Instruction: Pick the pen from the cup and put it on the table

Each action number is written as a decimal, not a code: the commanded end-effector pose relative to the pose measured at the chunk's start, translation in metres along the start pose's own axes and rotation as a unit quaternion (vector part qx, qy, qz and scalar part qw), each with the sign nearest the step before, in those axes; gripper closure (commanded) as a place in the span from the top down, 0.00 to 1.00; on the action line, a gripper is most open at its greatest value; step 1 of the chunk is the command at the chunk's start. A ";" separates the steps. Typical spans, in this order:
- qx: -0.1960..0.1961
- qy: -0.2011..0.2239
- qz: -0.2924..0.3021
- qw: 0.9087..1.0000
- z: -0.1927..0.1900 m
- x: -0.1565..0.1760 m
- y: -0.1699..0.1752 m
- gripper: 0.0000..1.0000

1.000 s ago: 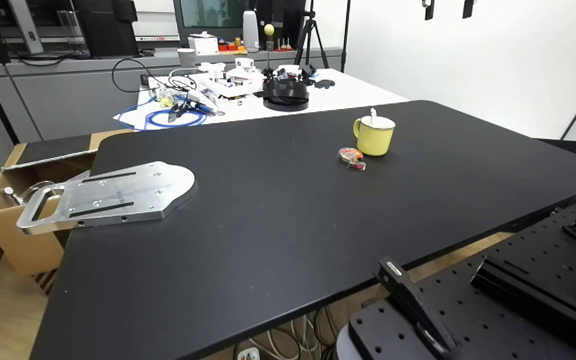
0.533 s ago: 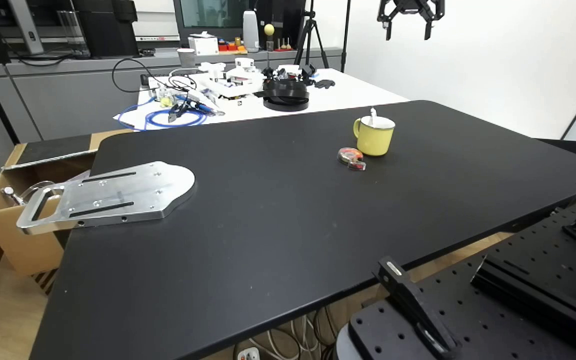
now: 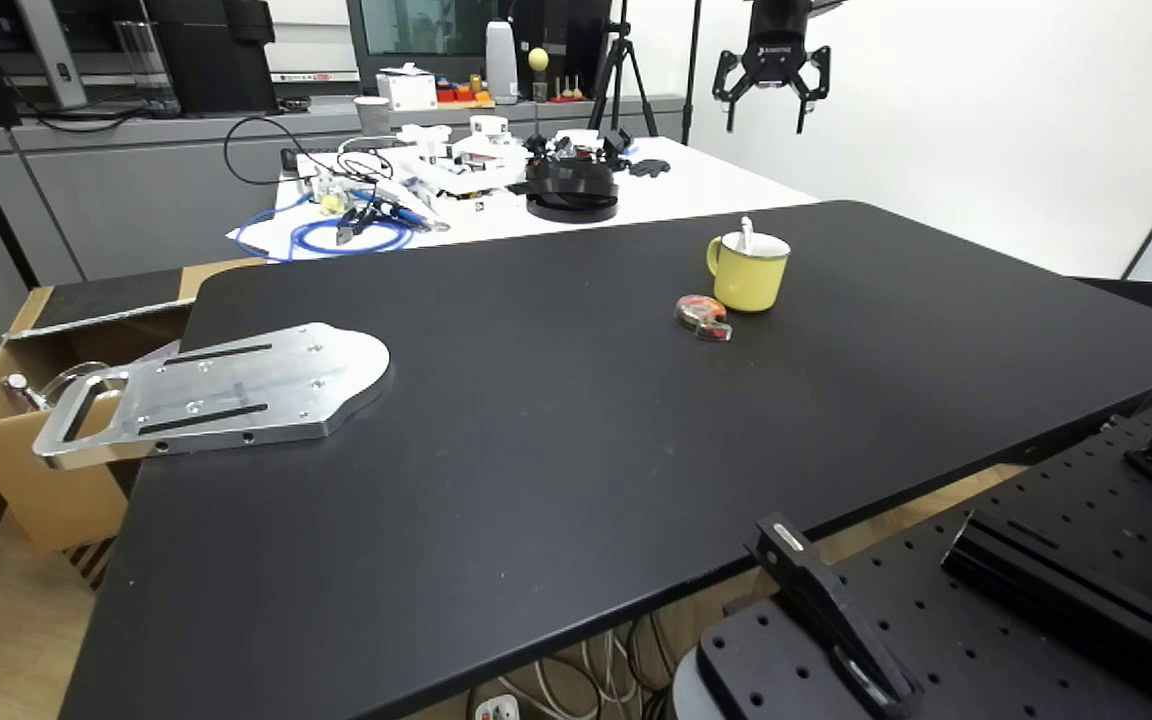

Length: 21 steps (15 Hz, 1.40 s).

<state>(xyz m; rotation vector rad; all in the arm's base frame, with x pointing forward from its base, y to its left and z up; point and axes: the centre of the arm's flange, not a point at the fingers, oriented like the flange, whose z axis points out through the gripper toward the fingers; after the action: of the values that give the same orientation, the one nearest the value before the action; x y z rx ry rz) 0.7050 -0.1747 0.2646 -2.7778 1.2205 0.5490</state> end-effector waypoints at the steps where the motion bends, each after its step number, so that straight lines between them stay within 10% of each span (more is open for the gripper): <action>1: 0.004 -0.016 0.052 0.999 0.006 0.036 -0.019 1.00; 21: -0.065 -0.104 0.096 0.988 0.082 0.036 -0.002 1.00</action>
<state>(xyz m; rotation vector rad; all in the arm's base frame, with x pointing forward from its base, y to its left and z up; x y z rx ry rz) 0.6921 -0.1792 0.1742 -2.6511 1.4137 0.9153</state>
